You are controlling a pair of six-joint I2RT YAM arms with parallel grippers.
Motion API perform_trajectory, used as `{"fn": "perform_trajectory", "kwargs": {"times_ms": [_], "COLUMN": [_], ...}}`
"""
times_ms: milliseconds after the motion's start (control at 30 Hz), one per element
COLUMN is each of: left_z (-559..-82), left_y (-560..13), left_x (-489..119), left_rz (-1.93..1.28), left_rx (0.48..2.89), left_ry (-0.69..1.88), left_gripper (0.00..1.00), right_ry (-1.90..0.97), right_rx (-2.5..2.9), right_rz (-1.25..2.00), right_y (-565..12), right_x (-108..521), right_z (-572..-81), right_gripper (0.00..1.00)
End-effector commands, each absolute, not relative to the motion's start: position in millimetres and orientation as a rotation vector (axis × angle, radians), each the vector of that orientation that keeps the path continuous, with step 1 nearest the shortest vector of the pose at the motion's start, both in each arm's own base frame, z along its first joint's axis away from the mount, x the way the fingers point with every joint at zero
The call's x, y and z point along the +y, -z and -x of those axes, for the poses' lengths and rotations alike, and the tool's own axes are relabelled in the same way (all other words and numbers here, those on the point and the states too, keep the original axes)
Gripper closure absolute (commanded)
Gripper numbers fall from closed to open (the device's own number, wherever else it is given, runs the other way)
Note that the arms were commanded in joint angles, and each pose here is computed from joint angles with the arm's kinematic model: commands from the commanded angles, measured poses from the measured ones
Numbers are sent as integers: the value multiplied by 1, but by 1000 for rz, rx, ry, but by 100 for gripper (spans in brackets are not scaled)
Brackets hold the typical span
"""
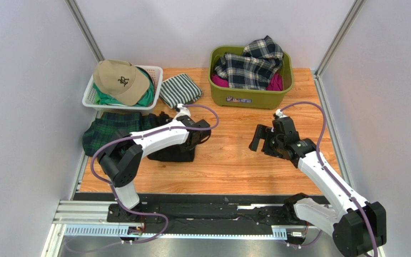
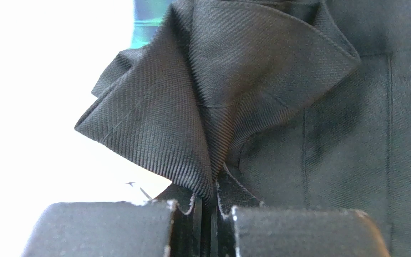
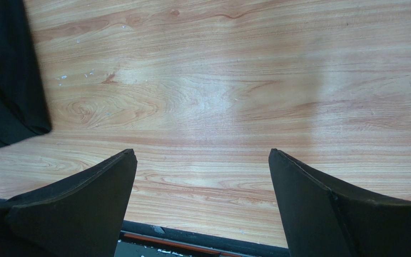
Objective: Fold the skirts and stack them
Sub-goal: Pick up the skirt from the center of the board, then place the skirt at the corner of the board.
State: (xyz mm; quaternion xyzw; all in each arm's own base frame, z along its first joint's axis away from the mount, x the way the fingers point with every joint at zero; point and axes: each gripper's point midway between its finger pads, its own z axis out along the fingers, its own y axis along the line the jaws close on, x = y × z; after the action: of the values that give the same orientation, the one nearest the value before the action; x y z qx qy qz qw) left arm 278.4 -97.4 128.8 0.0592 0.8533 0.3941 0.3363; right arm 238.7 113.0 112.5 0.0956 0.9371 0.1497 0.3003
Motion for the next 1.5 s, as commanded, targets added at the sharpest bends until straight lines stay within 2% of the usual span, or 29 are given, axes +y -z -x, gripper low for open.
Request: {"fn": "perform_trajectory", "kwargs": {"times_ms": [0, 100, 400, 500, 567, 600, 667, 733, 800, 1200, 1300, 1433, 1467], "left_z": [-273, -272, -258, -260, -260, -275, -275, -279, -273, -292, -299, -311, -304], "left_y": [-198, -204, -238, -236, -216, -220, -187, -203, -220, -228, -234, -235, -230], "left_x": [-31, -10, 4, 1, -6, -18, -37, -42, -34, -2, 18, 23, 31], "left_rz": [-132, -63, 138, 123, 63, 22, -63, -10, 31, 21, 95, 15, -21], "left_rx": [1990, 1954, 1884, 1917, 2021, 2035, 2163, 2119, 2053, 2042, 2057, 2108, 2162], "left_ry": [-1404, -1431, -1249, -1205, -1143, -1015, -746, -496, -444, -577, -572, -460, -510], "left_gripper": [100, 100, 100, 100, 100, 100, 100, 100, 100, 100, 100, 100, 100], "right_ry": [-457, -461, -449, -441, -432, -433, -417, -410, -411, -417, -415, -414, -422], "right_rx": [2452, 2458, 2472, 2476, 2482, 2480, 2478, 2471, 2461, 2498, 2517, 2541, 2558], "right_rz": [-233, -241, -270, -281, -285, -285, -290, -294, -298, -305, -309, -324, -324], "right_y": [-119, -117, -113, -112, -110, -111, -112, -113, -115, -108, -103, -99, -95], "right_x": [117, 116, 111, 110, 108, 108, 105, 103, 102, 102, 102, 101, 102], "right_z": [-242, -243, -244, -244, -243, -243, -243, -242, -242, -243, -243, -245, -244], "right_gripper": [1, 1, 1, 1, 1, 2, 2, 1, 2, 1, 1, 2, 2]}}
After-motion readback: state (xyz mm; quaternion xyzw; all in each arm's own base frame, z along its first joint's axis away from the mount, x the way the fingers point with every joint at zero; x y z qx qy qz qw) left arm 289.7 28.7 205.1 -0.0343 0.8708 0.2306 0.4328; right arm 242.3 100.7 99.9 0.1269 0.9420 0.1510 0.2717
